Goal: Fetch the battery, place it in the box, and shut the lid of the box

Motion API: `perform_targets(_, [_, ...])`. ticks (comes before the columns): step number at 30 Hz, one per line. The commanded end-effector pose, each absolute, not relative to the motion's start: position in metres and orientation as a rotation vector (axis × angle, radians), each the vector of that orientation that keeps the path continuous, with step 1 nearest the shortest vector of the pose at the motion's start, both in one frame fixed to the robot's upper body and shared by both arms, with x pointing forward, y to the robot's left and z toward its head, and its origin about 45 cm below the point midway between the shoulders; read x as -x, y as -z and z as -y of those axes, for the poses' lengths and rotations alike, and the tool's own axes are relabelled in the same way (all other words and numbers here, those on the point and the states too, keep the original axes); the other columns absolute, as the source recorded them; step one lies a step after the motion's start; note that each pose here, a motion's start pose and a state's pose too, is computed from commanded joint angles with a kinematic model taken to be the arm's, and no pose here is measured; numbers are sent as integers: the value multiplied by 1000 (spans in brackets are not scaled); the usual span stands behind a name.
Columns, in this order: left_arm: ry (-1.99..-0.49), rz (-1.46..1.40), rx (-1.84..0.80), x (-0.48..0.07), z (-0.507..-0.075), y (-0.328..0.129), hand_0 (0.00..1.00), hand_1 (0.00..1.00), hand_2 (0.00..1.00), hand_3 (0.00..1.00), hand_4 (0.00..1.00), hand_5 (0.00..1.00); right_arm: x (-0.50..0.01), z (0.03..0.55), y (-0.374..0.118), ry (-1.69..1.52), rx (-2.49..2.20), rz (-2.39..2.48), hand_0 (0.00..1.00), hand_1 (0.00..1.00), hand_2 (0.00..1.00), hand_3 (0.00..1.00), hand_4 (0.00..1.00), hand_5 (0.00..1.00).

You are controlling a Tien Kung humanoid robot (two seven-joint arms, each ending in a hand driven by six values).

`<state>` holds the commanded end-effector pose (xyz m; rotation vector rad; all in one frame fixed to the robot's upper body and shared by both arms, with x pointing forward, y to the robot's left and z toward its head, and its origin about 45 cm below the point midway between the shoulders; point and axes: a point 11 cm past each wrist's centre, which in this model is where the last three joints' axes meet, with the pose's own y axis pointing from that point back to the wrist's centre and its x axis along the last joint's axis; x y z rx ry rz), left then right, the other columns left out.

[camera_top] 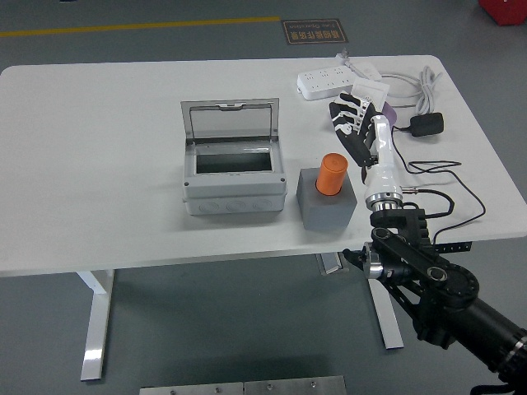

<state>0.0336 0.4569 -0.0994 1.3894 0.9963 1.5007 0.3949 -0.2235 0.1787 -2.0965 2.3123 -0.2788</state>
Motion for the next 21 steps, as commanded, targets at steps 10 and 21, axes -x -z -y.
perform_targets(10, [-1493, -989, -1391, -36, -456, 100, 624, 757, 668, 727, 676, 213, -388, 215, -162, 247, 2170, -2305, 600, 599, 541, 610, 812, 515])
perform_targets(21, [-1482, -974, -1382, -41, -452, 101, 623, 757, 668, 727, 675, 214, -382, 210, -143, 235, 2304, -2285, 585, 592, 526, 592, 813, 496])
